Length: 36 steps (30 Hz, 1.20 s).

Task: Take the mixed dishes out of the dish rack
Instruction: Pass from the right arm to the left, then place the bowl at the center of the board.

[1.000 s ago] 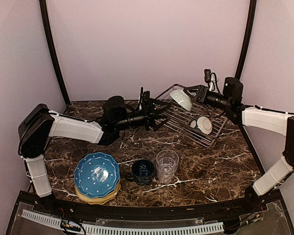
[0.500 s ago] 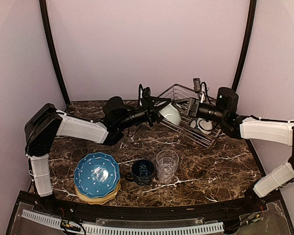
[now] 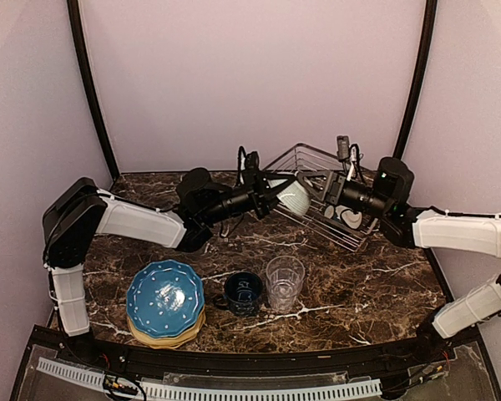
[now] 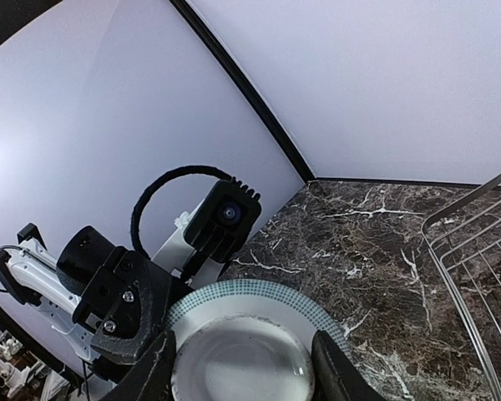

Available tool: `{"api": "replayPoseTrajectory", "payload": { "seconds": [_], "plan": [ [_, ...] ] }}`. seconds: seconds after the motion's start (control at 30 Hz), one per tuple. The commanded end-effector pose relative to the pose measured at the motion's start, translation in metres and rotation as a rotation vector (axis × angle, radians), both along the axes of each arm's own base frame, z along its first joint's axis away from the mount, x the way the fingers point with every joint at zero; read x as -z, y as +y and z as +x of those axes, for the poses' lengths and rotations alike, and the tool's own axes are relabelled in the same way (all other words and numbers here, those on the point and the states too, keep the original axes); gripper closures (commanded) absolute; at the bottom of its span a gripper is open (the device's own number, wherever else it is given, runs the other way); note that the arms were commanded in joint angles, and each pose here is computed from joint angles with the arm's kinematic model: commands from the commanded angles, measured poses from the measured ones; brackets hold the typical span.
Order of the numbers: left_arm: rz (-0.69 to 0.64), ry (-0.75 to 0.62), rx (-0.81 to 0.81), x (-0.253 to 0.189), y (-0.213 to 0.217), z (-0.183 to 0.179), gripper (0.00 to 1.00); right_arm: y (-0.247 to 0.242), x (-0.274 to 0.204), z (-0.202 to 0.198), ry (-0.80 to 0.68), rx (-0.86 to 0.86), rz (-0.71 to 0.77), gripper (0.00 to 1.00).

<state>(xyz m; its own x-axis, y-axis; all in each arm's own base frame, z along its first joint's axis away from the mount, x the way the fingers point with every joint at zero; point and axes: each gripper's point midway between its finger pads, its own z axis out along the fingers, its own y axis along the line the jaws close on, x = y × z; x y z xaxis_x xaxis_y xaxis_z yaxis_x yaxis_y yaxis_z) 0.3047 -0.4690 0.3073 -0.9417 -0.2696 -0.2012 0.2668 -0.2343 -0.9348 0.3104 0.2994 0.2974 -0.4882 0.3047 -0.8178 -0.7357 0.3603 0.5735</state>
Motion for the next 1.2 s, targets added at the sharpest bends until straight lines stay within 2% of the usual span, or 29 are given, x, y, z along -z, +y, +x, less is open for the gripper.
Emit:
{"api": "replayPoseTrajectory", "payload": {
  "seconds": [0.0,0.1,0.17,0.27,0.3,0.33,0.37,0.43,0.47,0.5,0.57,0.6,0.77,0.97,1.17],
  "plan": [
    [0.066,-0.124,-0.033,-0.012,0.009,-0.009,0.99,-0.008,-0.019,-0.006,-0.038,0.04,0.009,0.65],
    [0.174,-0.167,-0.05,-0.008,0.016,-0.012,0.99,-0.018,-0.014,-0.005,-0.036,0.097,-0.051,0.33],
    [0.3,-0.228,-0.082,0.005,0.022,-0.011,0.99,-0.026,-0.01,-0.004,-0.04,0.137,-0.095,0.16],
    [0.498,-0.242,-0.11,0.026,0.037,-0.013,0.99,-0.042,-0.007,-0.002,-0.054,0.207,-0.16,0.04],
    [0.552,-0.292,-0.137,0.029,0.041,-0.01,0.99,-0.048,-0.002,0.0,-0.049,0.235,-0.193,0.02],
    [0.646,-0.268,-0.127,0.044,0.049,-0.013,0.99,-0.055,-0.001,0.001,-0.051,0.262,-0.215,0.01],
    [0.703,-0.316,-0.155,0.044,0.053,-0.008,0.99,-0.062,-0.001,0.003,-0.062,0.293,-0.234,0.01],
    [0.934,-0.293,-0.123,0.078,0.074,-0.011,0.99,-0.076,0.003,0.005,-0.051,0.347,-0.282,0.01],
    [0.99,-0.305,-0.148,0.078,0.078,-0.005,0.99,-0.083,0.004,0.005,-0.048,0.364,-0.296,0.01],
    [1.055,-0.332,-0.137,0.085,0.084,-0.004,0.99,-0.087,0.006,0.006,-0.044,0.376,-0.312,0.01],
    [1.25,-0.3,-0.078,0.118,0.103,-0.008,0.99,-0.095,0.006,0.007,-0.049,0.402,-0.338,0.01],
    [1.291,-0.324,-0.088,0.116,0.106,-0.003,0.99,-0.099,0.007,0.008,-0.049,0.415,-0.354,0.01],
    [1.57,-0.293,-0.033,0.162,0.127,-0.001,0.99,-0.117,0.013,0.017,-0.008,0.503,-0.44,0.01],
    [1.683,-0.303,-0.023,0.188,0.123,0.006,0.99,-0.129,0.036,0.033,0.085,0.558,-0.59,0.01],
    [1.751,-0.299,-0.023,0.209,0.124,0.012,0.98,-0.142,0.082,0.055,0.266,0.617,-0.788,0.01]
  ]
}}
